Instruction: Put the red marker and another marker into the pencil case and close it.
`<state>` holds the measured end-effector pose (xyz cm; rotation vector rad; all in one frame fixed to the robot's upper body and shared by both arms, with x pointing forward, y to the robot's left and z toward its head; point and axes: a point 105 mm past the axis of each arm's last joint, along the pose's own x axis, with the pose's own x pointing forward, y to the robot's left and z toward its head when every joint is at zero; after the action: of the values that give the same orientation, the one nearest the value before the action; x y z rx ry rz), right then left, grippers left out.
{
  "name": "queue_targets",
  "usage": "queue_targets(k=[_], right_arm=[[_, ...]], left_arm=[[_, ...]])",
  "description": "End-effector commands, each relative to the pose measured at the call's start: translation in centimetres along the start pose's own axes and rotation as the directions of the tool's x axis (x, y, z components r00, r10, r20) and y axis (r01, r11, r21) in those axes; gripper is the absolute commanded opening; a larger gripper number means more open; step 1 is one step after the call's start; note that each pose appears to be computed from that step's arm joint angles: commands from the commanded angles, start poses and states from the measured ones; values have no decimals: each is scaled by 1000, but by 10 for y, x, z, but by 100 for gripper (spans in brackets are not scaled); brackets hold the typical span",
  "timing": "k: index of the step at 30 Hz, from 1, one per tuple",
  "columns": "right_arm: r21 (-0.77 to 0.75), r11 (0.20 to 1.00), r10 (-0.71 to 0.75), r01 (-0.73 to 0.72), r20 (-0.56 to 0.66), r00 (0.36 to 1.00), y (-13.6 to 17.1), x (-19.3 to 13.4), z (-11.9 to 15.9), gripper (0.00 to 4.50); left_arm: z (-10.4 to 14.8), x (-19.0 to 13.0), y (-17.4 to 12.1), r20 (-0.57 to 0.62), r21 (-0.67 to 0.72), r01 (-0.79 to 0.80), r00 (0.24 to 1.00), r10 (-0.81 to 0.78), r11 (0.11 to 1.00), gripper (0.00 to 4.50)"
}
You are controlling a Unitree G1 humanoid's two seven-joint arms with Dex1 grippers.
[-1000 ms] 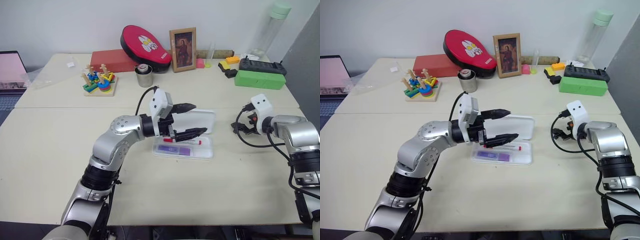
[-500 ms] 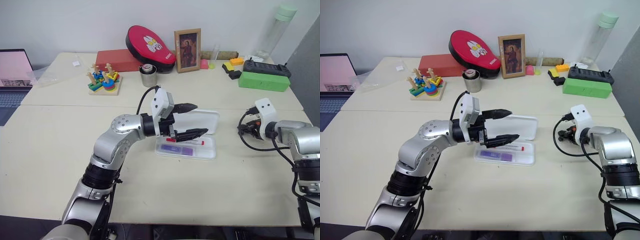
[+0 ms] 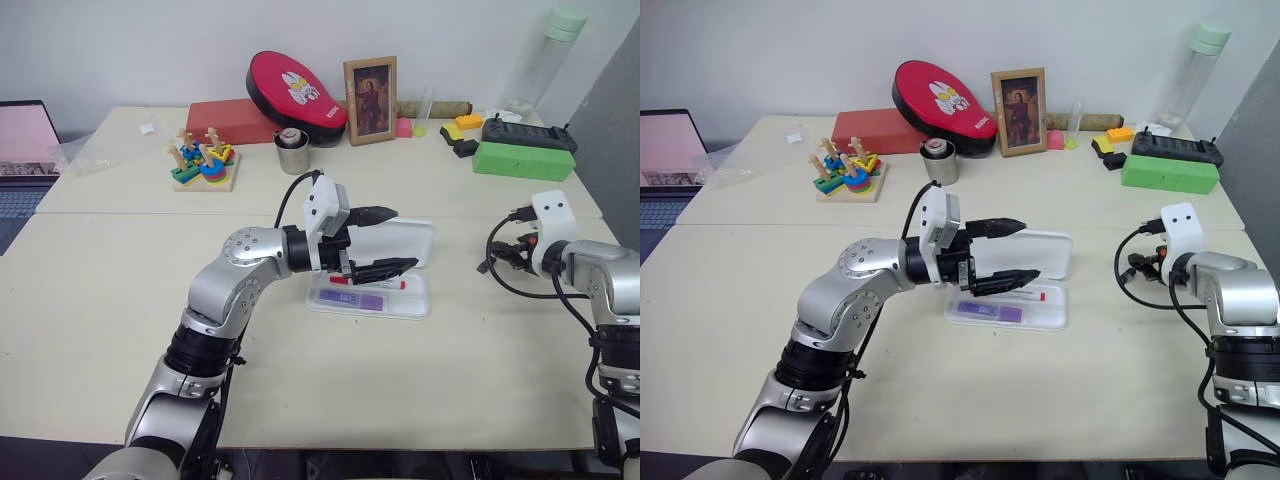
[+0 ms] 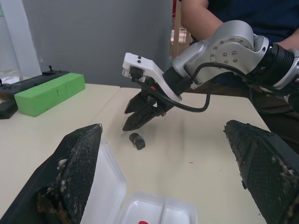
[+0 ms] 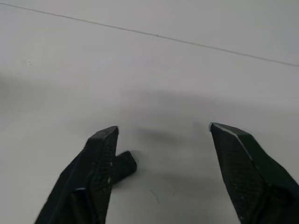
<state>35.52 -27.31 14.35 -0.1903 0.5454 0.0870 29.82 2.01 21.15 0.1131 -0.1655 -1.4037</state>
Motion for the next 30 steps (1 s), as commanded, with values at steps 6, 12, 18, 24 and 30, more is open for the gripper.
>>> queue_targets(k=[6, 12, 18, 24, 30], right_arm=[[102, 994, 38, -40, 19, 999, 26, -9, 8, 449], [90, 996, 0, 5, -51, 999, 30, -2, -12, 449], [90, 996, -9, 15, -72, 997, 29, 3, -21, 449], [97, 995, 7, -1, -58, 998, 35, 6, -19, 339], [92, 996, 14, -9, -51, 999, 37, 6, -17, 204]], left_arm=[[9, 3, -1, 15, 41, 22, 1000, -23, 999, 450], [10, 5, 0, 16, 45, 30, 999, -31, 999, 450], [11, 4, -2, 18, 44, 37, 999, -37, 998, 450], [12, 4, -1, 17, 46, 34, 999, -35, 998, 450], [12, 3, -1, 16, 47, 33, 999, -33, 998, 450]])
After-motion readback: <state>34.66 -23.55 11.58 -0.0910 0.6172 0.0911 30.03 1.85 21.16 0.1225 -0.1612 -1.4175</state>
